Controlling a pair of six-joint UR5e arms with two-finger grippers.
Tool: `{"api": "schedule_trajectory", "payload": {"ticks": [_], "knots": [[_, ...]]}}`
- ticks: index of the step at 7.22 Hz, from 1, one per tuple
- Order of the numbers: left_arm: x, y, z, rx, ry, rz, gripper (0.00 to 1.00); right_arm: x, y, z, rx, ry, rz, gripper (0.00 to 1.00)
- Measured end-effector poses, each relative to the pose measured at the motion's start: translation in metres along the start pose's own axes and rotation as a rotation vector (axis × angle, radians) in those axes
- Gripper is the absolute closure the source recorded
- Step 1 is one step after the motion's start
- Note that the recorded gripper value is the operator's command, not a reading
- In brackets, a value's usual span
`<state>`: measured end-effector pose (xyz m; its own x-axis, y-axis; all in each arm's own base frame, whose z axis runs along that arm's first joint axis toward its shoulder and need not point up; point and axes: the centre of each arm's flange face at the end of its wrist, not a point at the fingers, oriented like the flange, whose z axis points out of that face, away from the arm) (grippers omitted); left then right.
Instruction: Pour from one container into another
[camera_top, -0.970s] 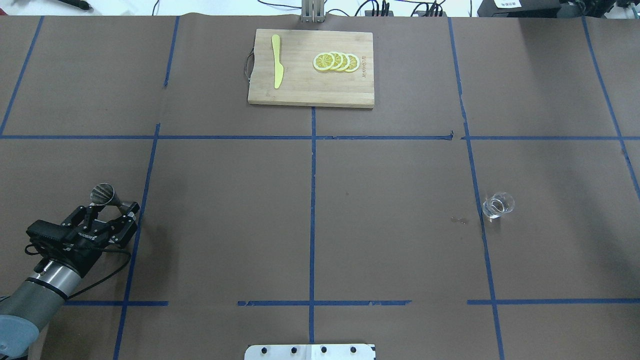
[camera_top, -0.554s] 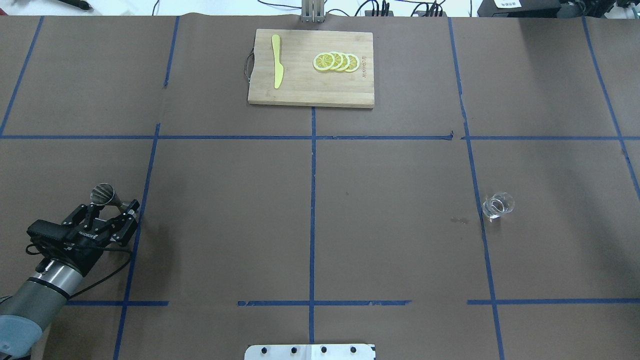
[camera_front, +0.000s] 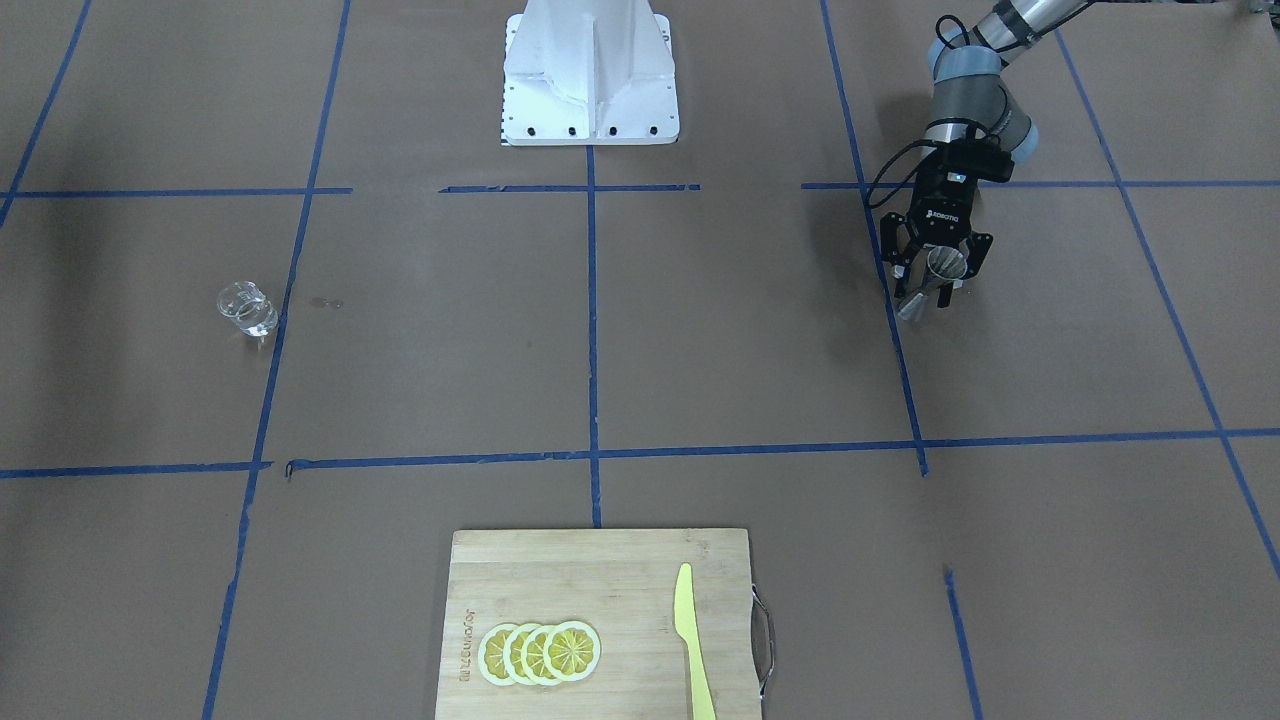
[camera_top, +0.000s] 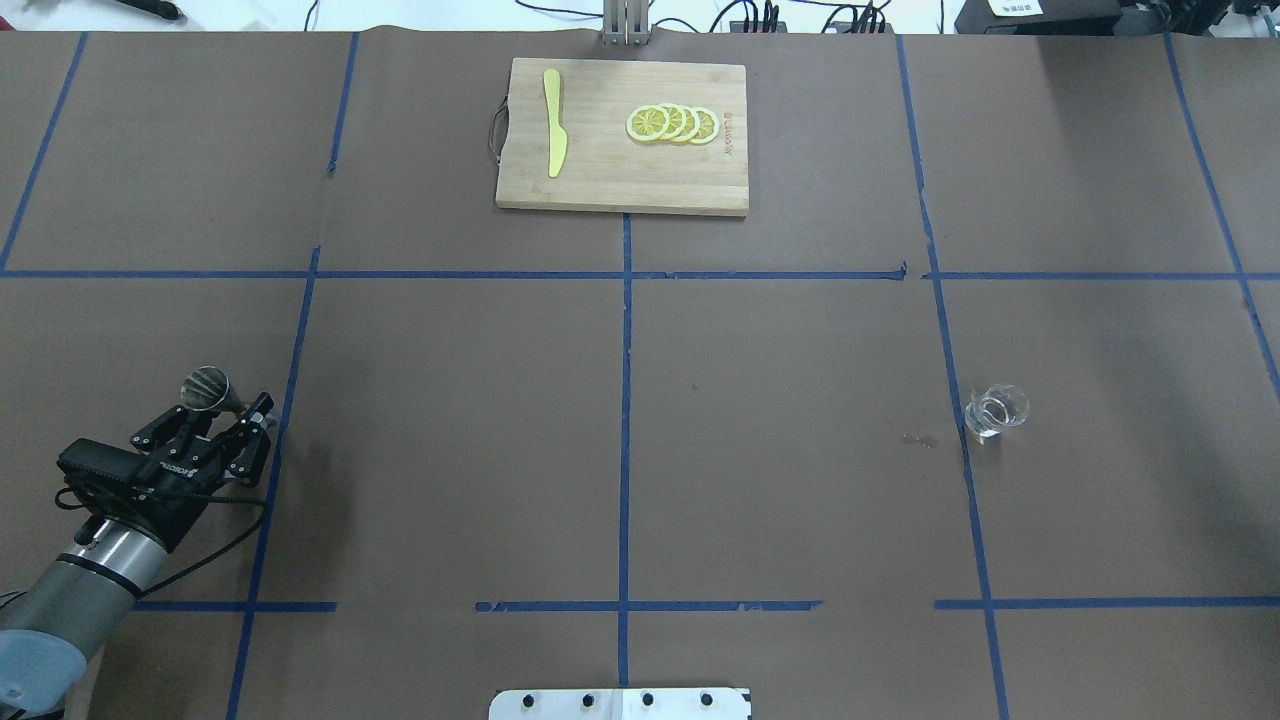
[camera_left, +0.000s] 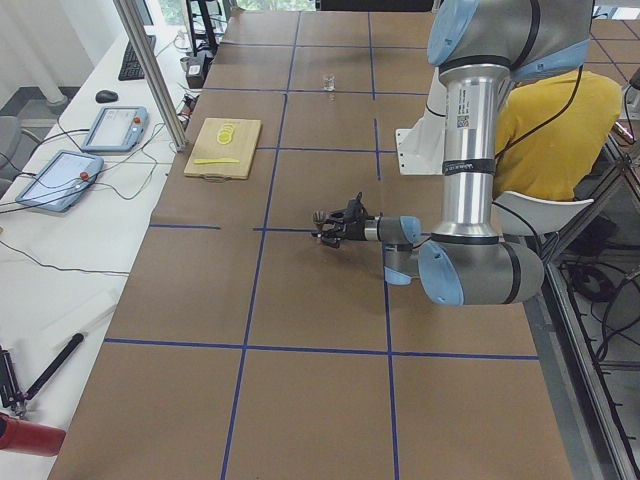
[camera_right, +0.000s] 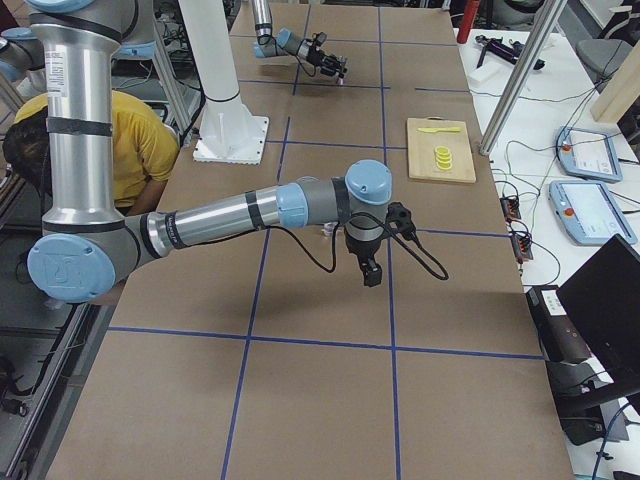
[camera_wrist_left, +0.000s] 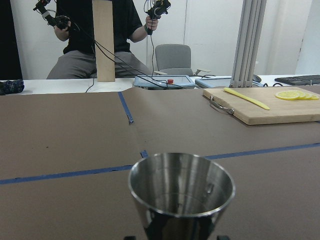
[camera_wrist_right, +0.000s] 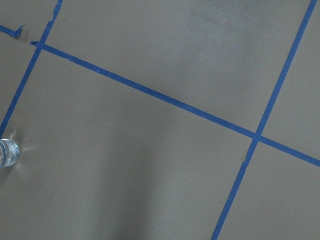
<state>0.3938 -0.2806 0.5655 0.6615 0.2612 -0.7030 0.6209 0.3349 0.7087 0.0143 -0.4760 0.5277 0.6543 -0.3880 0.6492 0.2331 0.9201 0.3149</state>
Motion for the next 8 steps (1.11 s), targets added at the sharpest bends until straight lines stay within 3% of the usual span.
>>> {"api": "schedule_trajectory", "payload": {"ticks": [1, 2, 6, 8], "knots": [[0.000, 0.000, 0.000, 0.000, 0.000, 0.004, 0.97, 0.000, 0.000, 0.000, 0.000, 0.000, -0.001, 0.00], [-0.001, -0.001, 0.000, 0.001, 0.000, 0.006, 1.00, 0.000, 0.000, 0.000, 0.001, 0.000, -0.002, 0.00], [0.000, -0.011, 0.002, 0.020, 0.007, -0.008, 1.00, -0.004, -0.001, -0.004, 0.008, 0.002, -0.007, 0.00], [0.003, -0.031, 0.007, 0.044, 0.017, 0.033, 1.00, -0.007, -0.002, -0.007, 0.015, 0.003, -0.010, 0.00]]}}
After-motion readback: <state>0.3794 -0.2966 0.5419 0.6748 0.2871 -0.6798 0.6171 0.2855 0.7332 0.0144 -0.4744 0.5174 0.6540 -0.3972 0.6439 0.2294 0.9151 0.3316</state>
